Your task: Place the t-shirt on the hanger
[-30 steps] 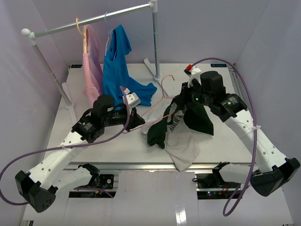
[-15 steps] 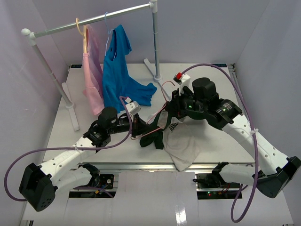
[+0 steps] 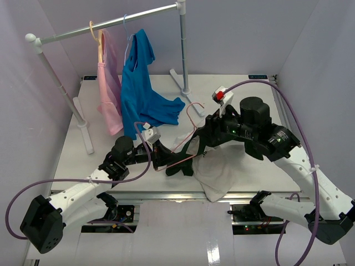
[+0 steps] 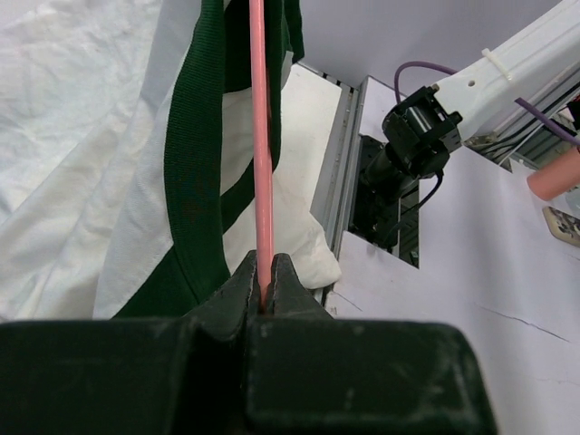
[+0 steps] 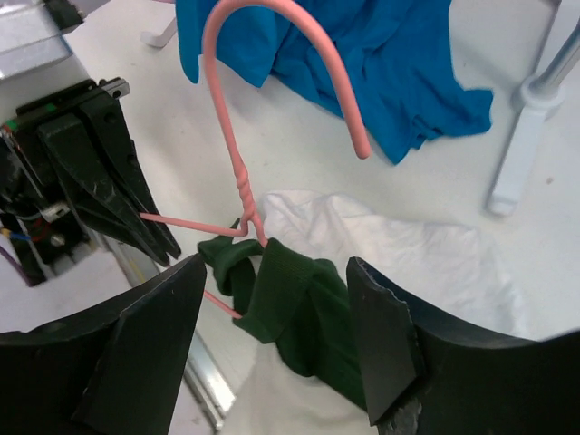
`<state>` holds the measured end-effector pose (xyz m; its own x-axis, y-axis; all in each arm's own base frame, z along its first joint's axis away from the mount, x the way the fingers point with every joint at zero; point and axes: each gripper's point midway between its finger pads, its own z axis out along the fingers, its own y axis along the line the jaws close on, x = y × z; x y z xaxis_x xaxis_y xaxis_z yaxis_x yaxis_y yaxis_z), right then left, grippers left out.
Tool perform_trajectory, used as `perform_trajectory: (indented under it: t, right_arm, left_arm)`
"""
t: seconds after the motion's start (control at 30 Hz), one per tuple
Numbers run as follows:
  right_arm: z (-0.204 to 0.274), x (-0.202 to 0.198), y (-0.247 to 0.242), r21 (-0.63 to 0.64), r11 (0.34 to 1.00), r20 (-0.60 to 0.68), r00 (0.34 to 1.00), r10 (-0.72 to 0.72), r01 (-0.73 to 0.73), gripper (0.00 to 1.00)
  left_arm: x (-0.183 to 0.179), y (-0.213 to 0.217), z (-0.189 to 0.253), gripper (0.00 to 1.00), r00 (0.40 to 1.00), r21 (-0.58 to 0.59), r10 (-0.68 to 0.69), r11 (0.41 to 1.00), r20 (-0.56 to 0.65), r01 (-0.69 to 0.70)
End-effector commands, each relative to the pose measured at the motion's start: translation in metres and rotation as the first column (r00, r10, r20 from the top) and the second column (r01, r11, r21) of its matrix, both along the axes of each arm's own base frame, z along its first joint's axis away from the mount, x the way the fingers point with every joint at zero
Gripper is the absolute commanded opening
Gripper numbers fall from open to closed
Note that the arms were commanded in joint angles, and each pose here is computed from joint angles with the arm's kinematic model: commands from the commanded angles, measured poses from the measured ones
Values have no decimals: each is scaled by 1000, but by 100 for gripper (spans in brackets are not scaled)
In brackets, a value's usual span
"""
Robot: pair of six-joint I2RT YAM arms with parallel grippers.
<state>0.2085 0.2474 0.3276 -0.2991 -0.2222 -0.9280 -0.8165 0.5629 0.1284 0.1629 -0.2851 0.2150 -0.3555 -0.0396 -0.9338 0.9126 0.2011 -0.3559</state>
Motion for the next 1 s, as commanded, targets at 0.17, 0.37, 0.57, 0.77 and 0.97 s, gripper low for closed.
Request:
perform_trajectory:
  t: [0.17, 0.37, 0.57, 0.77, 0.97]
  right_arm:
    - [14, -34, -8, -208, 925, 402, 835, 377, -317, 65]
    - [-17, -39, 6, -291, 836, 267, 800, 538, -465, 65]
    - [-34, -37, 15, -307, 787, 131, 795, 592, -535, 55]
    - [-33, -54, 21, -234, 760, 131, 755, 643, -606, 23]
    - [-20, -68, 21, -152, 783, 208, 755, 622, -603, 8]
  left_arm:
    - [-19, -1, 34, 0, 991, -88, -85, 992, 108, 95]
    - [-32, -1, 31, 0, 986, -89, -138, 985, 98, 146]
    - [-41, -4, 33, 0, 981, -79, -137, 986, 135, 148]
    - [-45, -2, 39, 0, 976, -109, -142, 981, 167, 162]
    - [-27, -5, 52, 7, 988, -119, -56, 990, 146, 73]
